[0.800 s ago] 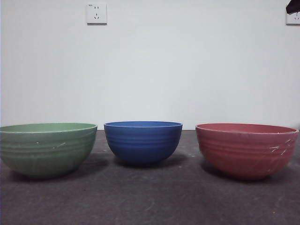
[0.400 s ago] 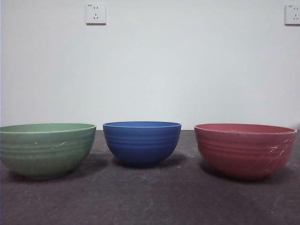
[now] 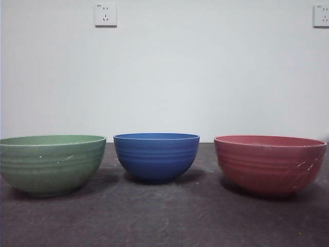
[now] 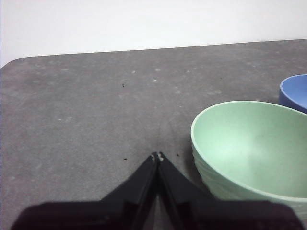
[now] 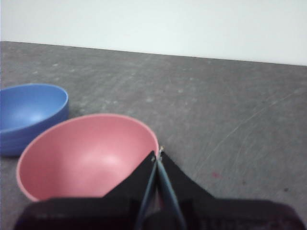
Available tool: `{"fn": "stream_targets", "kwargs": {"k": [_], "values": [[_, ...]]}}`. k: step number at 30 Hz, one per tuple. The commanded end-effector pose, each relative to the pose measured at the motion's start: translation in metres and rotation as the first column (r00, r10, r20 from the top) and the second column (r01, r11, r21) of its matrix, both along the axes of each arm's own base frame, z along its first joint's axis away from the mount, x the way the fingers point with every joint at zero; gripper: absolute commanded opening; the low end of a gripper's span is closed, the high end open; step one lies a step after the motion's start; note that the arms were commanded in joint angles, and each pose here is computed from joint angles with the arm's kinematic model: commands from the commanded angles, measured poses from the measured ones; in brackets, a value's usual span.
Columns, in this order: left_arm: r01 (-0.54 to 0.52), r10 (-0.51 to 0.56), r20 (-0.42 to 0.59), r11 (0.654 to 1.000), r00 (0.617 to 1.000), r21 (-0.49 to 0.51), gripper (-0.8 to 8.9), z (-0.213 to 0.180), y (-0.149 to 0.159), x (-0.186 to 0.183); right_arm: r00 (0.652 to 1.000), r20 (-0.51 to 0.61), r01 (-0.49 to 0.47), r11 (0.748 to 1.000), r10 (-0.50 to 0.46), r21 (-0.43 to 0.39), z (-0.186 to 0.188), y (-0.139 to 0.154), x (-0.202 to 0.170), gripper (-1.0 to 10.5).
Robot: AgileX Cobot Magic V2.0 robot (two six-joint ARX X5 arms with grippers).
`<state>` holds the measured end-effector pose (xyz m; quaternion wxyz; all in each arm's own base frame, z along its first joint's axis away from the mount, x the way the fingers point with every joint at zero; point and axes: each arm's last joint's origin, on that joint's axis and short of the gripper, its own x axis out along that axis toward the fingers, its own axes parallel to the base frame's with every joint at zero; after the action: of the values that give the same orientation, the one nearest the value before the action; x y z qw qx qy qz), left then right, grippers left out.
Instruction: Pick up the green bowl on the top,put the green bowl on the left,pick up the red bowl in the middle,put the red bowl on the right
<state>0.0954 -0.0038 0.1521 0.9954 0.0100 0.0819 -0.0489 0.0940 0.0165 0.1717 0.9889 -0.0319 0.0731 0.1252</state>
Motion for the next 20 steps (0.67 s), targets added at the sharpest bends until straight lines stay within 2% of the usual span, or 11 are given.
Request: {"fn": "stream_targets", "kwargs": {"k": [1, 20], "values": [[-0.005, 0.005, -0.014, 1.000, 1.000, -0.005, -0.03, -0.005, 0.000, 0.001, 1.000, -0.006, 0.005, 0.999, -0.005, 0.036, -0.012, 0.000, 0.001, 0.0], [-0.005, 0.005, -0.014, 1.000, 1.000, -0.005, -0.03, -0.005, 0.000, 0.001, 0.999, -0.033, 0.016, 0.998, -0.015, 0.054, -0.023, 0.000, 0.001, 0.0]]}}
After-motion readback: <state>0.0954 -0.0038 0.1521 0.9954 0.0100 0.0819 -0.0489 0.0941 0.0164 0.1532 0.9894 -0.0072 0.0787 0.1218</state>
